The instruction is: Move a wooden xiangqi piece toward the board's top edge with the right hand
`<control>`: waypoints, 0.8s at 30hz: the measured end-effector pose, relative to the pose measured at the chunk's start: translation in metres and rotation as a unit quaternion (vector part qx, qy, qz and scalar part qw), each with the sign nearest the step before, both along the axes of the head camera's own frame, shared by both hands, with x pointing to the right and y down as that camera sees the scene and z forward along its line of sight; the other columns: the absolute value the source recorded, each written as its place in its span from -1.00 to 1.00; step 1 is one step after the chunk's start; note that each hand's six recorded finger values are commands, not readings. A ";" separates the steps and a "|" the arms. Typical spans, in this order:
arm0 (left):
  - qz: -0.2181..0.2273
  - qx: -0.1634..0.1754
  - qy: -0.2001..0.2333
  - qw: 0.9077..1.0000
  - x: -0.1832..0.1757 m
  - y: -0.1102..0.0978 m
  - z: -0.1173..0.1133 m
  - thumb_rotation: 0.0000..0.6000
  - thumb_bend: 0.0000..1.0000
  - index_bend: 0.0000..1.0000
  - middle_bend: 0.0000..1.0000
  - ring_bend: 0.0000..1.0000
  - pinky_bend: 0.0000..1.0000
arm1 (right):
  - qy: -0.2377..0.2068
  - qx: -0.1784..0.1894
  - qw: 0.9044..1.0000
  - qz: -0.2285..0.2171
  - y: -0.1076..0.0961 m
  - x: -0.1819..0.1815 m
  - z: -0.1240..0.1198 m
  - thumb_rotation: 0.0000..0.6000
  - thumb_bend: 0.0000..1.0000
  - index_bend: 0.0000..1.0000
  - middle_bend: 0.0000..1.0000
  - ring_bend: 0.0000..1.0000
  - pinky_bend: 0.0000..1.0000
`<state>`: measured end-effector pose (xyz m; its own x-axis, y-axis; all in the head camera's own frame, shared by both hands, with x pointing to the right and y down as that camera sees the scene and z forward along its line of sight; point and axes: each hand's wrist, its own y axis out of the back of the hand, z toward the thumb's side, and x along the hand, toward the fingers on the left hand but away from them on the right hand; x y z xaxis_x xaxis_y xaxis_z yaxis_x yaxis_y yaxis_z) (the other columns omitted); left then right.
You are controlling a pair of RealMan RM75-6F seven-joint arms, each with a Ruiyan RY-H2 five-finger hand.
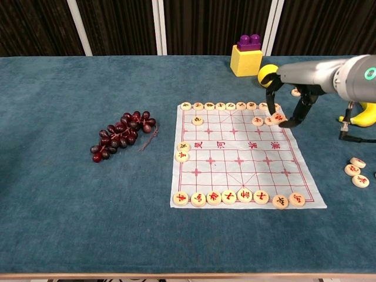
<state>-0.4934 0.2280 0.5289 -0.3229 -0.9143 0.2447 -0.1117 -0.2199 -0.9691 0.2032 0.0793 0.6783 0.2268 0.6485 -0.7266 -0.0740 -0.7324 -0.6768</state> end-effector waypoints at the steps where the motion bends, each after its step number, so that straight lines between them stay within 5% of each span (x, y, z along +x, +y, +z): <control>1: 0.000 -0.001 -0.002 1.000 0.000 0.000 0.001 1.00 -0.95 -0.96 -1.00 -1.00 -0.92 | 0.002 0.001 1.000 0.002 -0.003 0.001 0.000 1.00 -0.25 0.04 -1.00 -0.97 -0.92; 24: 0.005 -0.003 -0.028 1.000 0.006 -0.001 0.009 1.00 -0.95 -0.96 -1.00 -1.00 -0.92 | 0.021 0.025 0.999 0.017 -0.055 -0.008 0.033 1.00 -0.25 0.04 -1.00 -0.97 -0.92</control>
<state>-0.4878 0.2267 0.5376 -0.3261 -0.9166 0.2315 -0.0555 -0.2258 -0.9726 0.1950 0.0244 0.7108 0.1744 0.6910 -0.7015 -0.0792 -0.7002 -0.7095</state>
